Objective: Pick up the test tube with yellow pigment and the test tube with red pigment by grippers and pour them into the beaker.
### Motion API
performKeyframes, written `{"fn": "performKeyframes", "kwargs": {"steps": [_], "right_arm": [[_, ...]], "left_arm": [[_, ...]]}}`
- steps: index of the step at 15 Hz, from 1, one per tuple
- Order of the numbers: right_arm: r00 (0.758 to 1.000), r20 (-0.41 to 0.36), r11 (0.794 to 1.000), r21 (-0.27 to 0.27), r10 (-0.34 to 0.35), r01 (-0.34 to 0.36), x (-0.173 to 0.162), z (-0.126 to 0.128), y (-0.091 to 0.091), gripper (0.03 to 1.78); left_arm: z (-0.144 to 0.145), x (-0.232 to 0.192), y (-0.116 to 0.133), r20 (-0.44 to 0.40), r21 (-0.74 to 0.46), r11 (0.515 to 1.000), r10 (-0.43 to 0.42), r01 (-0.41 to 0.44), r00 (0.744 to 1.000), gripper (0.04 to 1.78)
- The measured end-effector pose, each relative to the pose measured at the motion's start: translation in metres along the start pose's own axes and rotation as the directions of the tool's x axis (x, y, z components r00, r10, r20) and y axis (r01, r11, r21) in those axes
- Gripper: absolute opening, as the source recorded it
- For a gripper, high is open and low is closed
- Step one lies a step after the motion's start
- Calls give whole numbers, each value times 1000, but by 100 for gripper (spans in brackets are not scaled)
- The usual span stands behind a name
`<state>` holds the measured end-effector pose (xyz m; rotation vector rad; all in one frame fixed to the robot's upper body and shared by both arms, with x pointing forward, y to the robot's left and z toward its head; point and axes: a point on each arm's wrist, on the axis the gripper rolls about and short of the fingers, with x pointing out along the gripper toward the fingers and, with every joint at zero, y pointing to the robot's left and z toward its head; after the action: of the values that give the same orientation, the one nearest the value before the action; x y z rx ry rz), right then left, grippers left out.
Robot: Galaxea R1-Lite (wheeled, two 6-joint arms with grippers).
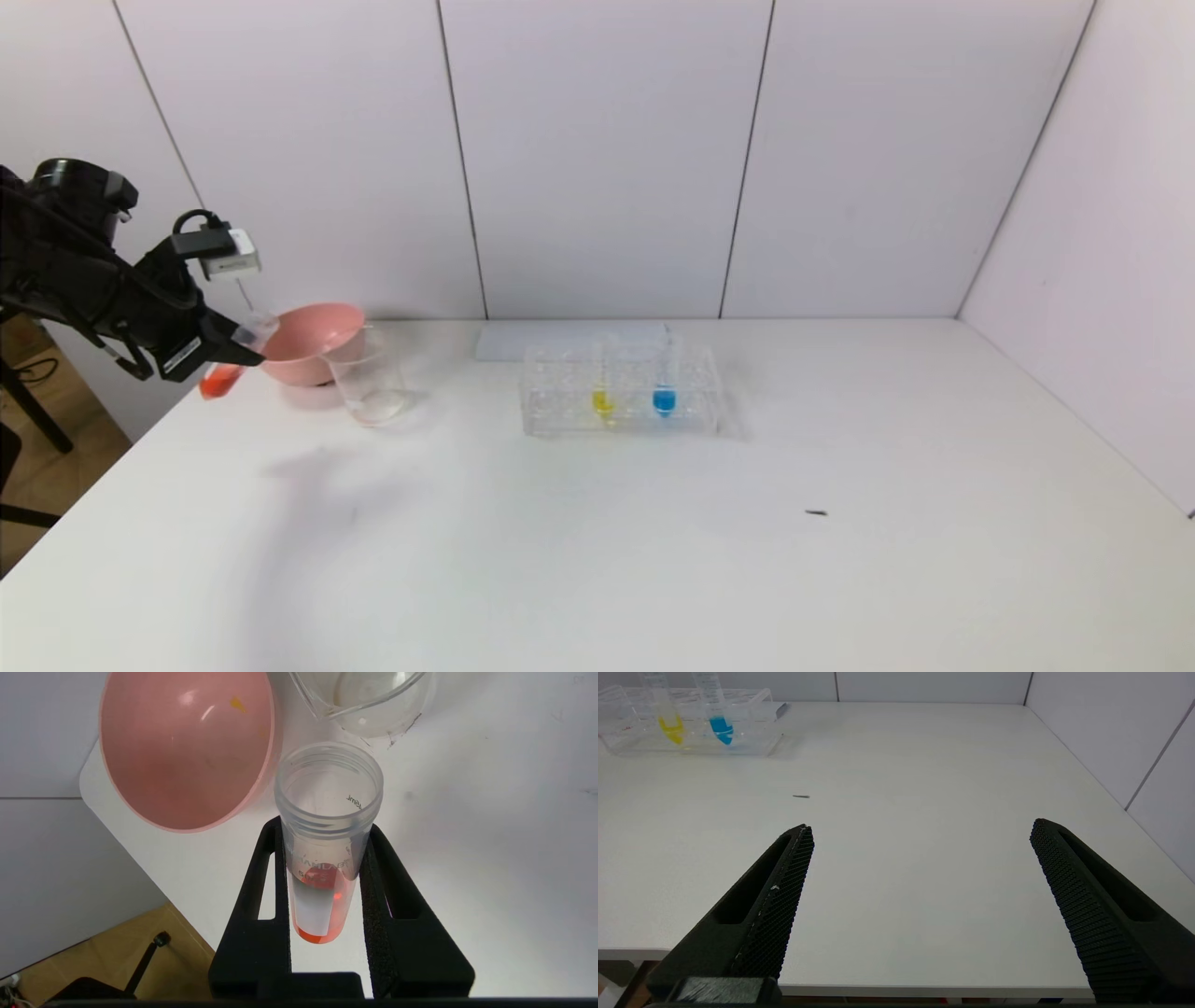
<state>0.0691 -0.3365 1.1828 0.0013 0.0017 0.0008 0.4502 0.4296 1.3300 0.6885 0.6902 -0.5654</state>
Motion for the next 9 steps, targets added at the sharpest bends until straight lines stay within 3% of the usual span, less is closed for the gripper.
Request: {"fn": "performKeyframes", "kwargs": {"steps": [9], "right_arm": [[1000,0,1000,0,0,0,0,0,0,170]], "left_arm": [[0,-3,3,-17,26,1000,3,-2,1000,45]]}}
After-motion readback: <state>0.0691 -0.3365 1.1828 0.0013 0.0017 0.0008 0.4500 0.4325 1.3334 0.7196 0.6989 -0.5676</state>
